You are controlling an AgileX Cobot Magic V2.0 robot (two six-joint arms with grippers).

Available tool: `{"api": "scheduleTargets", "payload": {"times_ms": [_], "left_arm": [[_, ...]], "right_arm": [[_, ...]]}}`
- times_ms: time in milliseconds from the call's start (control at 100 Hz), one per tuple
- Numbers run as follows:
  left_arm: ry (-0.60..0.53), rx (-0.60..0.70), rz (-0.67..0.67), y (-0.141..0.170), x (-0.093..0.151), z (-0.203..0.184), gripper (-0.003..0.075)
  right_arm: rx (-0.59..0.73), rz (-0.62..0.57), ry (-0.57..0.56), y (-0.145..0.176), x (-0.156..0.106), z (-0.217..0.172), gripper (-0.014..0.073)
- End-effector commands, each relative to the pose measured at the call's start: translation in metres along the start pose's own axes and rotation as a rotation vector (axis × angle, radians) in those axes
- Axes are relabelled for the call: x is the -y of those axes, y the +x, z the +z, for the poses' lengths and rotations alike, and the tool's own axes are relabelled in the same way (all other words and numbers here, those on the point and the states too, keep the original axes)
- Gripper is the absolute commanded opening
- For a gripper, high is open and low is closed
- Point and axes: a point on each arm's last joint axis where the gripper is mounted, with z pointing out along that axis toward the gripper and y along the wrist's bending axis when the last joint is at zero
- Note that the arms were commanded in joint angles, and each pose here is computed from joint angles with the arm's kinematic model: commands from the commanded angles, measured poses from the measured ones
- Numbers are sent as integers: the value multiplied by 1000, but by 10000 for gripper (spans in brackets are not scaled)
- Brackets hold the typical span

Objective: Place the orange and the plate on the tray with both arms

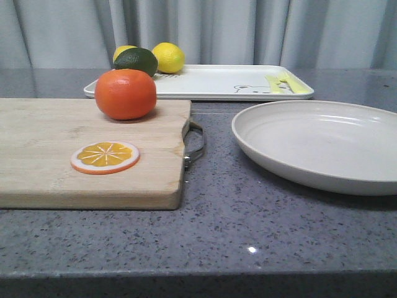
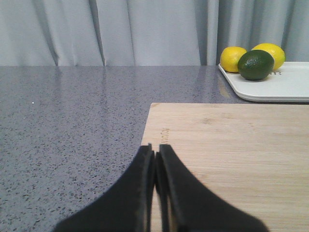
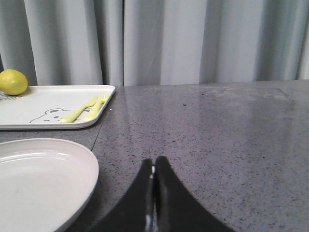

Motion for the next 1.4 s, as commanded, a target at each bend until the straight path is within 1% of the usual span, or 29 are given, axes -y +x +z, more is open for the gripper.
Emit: {"api": "scheduleTargets", "payload": {"times_ms": [0,760,920,1090,1250,1390], "left_arm": [[-2,106,-12,-6,0,-3,-20],[-3,118,-12,-7,0,-3,-20],[1,133,-47,-12,0,-4,-20],[6,163,-47,-28,1,-7,-20],[8,180,-46,-50,3,-7,-20],[7,164,-47,-71,4,-1,-20]], "right_arm": [[110,-11,-15,-15,-2,-2,-67],[111,-11,-15,-15,-2,-2,-67],[114,-11,-15,-16,-2,-2,-67],[103,-11,-10,-22,-2,-3,-67],[20,-10,12,-35,-2,-1,-64],[-41,-10,24,-51,-3,5,-64]]}}
